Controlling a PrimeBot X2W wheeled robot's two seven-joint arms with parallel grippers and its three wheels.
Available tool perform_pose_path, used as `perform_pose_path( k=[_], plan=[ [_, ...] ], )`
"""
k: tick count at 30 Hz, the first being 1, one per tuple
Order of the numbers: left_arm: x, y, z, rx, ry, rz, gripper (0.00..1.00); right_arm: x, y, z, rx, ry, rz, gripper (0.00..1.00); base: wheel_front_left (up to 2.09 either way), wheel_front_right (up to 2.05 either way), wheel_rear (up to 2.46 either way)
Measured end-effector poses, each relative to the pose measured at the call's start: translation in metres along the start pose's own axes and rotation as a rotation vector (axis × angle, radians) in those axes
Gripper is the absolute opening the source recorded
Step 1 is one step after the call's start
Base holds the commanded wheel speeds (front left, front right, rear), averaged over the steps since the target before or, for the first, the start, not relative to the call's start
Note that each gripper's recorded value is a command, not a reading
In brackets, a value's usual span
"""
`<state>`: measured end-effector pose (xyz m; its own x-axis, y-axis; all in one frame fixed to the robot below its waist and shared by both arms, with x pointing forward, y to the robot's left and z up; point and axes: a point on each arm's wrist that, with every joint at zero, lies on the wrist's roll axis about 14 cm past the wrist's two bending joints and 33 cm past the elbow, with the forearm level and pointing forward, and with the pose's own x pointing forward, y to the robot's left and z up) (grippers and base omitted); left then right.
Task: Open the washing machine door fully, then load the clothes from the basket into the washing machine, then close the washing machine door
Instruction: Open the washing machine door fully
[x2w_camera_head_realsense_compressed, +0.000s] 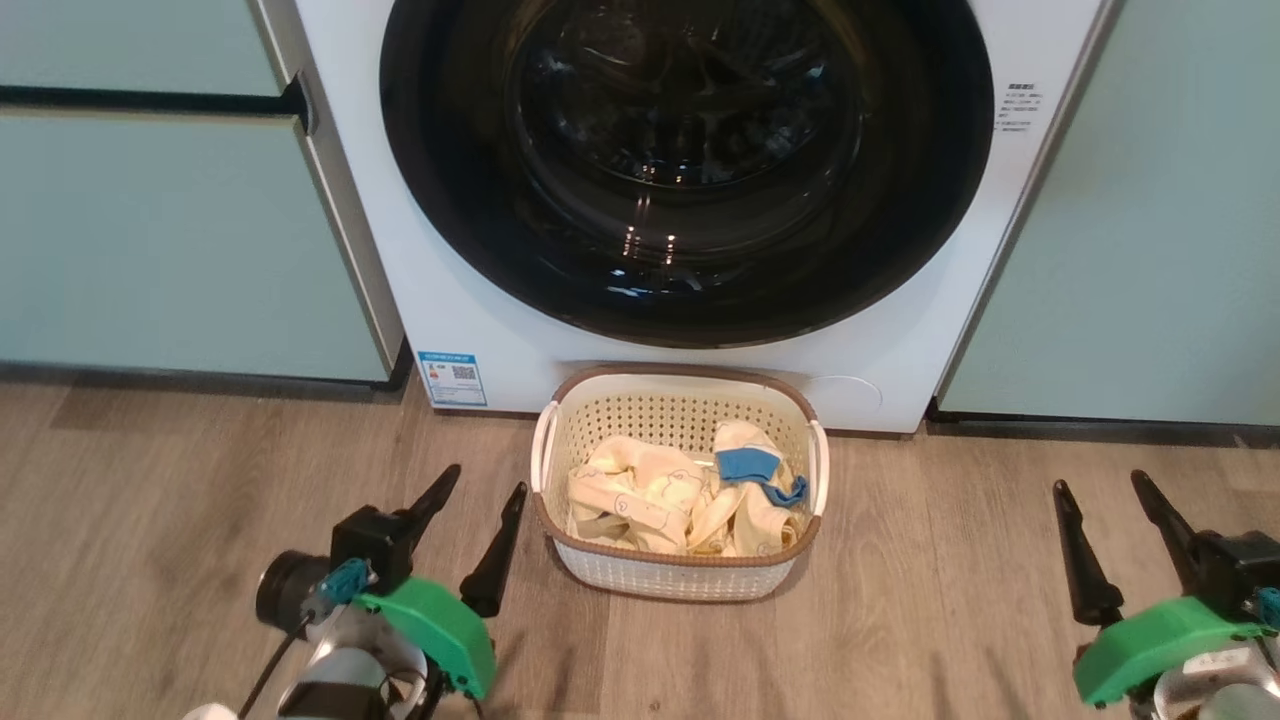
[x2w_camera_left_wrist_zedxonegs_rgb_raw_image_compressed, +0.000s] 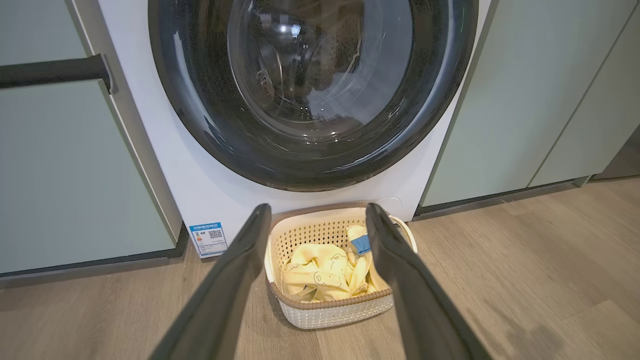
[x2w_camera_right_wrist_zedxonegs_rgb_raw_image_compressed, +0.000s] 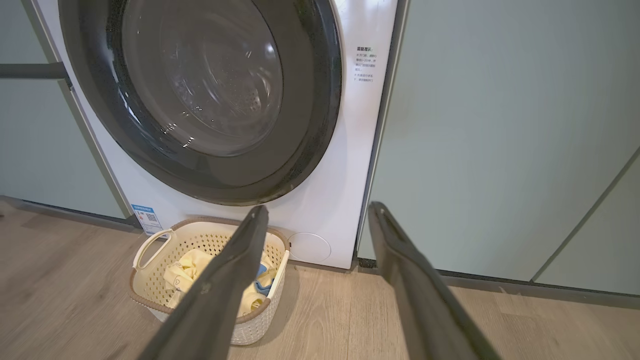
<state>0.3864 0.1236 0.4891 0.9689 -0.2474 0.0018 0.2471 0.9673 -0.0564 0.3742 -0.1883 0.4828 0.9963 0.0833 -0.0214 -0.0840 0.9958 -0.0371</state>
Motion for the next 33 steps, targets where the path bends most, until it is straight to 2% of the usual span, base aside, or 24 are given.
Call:
perform_pose_path(
  k=[21, 33],
  plan=[
    [0.007, -0.004, 0.005, -0.001, -0.015, -0.019, 1.0, -0.002, -0.008, -0.003, 0.001, 0.007, -0.025, 1.0, 1.17, 1.17, -2.33],
    [0.009, -0.006, 0.008, -0.005, -0.025, -0.027, 1.0, -0.003, -0.012, -0.003, 0.003, 0.007, -0.038, 1.0, 0.39, 0.39, -0.78]
  ],
)
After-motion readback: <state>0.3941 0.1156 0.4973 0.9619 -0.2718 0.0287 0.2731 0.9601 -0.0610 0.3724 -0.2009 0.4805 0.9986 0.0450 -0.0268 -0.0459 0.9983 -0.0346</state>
